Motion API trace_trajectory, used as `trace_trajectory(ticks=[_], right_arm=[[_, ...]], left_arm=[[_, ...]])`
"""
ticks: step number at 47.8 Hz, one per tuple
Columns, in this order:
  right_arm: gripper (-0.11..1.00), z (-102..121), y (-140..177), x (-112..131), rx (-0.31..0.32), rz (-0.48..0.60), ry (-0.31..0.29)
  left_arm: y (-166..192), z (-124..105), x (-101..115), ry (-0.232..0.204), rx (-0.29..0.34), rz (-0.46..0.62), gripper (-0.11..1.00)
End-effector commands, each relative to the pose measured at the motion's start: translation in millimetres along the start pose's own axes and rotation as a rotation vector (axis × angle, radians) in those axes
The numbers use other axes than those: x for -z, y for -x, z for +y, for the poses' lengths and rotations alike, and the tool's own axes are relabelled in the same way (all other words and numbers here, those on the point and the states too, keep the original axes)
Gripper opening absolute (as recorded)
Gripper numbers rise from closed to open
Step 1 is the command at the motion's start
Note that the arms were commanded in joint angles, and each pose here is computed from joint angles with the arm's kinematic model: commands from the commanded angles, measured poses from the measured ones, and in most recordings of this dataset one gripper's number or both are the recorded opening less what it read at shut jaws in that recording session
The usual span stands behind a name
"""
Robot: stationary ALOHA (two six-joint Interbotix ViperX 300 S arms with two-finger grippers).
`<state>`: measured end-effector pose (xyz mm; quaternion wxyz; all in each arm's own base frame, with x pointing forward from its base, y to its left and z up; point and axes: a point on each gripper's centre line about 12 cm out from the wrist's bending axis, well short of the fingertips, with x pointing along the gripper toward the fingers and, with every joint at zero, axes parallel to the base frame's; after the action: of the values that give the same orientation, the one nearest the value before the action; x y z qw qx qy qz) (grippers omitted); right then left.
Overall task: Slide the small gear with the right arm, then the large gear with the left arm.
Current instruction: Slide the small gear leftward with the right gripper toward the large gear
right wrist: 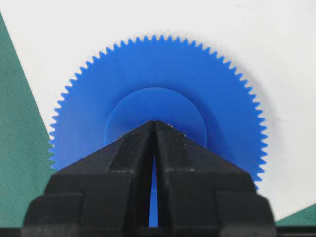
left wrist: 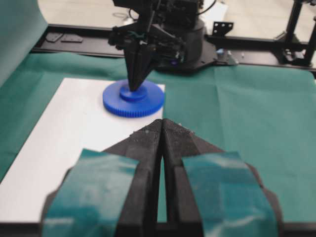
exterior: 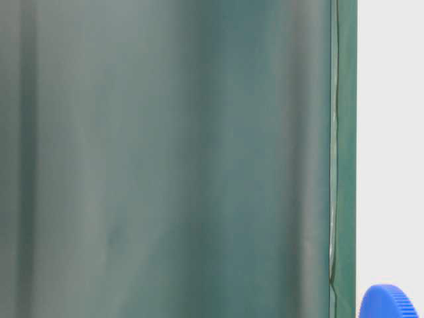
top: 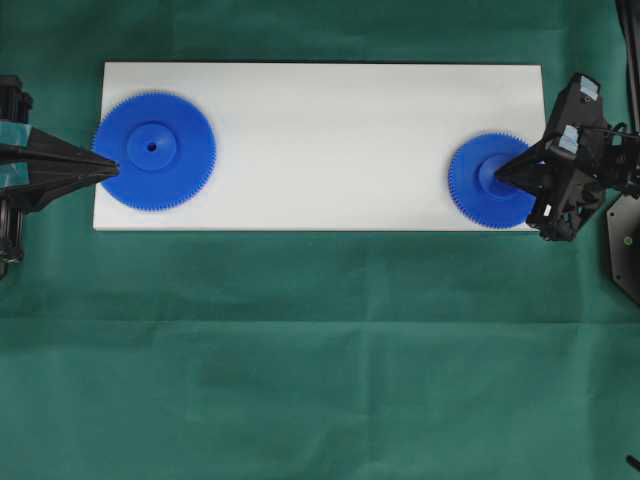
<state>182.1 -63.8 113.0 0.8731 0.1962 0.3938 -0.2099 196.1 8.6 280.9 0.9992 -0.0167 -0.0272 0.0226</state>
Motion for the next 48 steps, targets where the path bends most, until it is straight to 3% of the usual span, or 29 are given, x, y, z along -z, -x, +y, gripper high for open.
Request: trace_trajectory(ticks=[1,17,26,39,48], right_arm=[[0.51,-1,-1,3,0.003,0.010,-0.002],[0.51,5,-5,-8,-0.019,-0.039,0.007],[0.51,16,-30,-25,-0.041,-0.044,0.048],[0.51,55,-104,-81,-0.080,-0.029,0.183],[0.51,77,-140,-121,-0.085,-0.037,0.270]], left_arm=[[-1,0,-4,0.003,-0.002,-0.012,0.00],[-2,1,-3,0.003,-0.003,-0.006,0.00],[-2,1,-1,0.004,-0.004,0.000,0.00],[-1,0,2,0.006,-0.002,0.005,0.00],[2,1,5,0.057,-0.002,0.006,0.00]])
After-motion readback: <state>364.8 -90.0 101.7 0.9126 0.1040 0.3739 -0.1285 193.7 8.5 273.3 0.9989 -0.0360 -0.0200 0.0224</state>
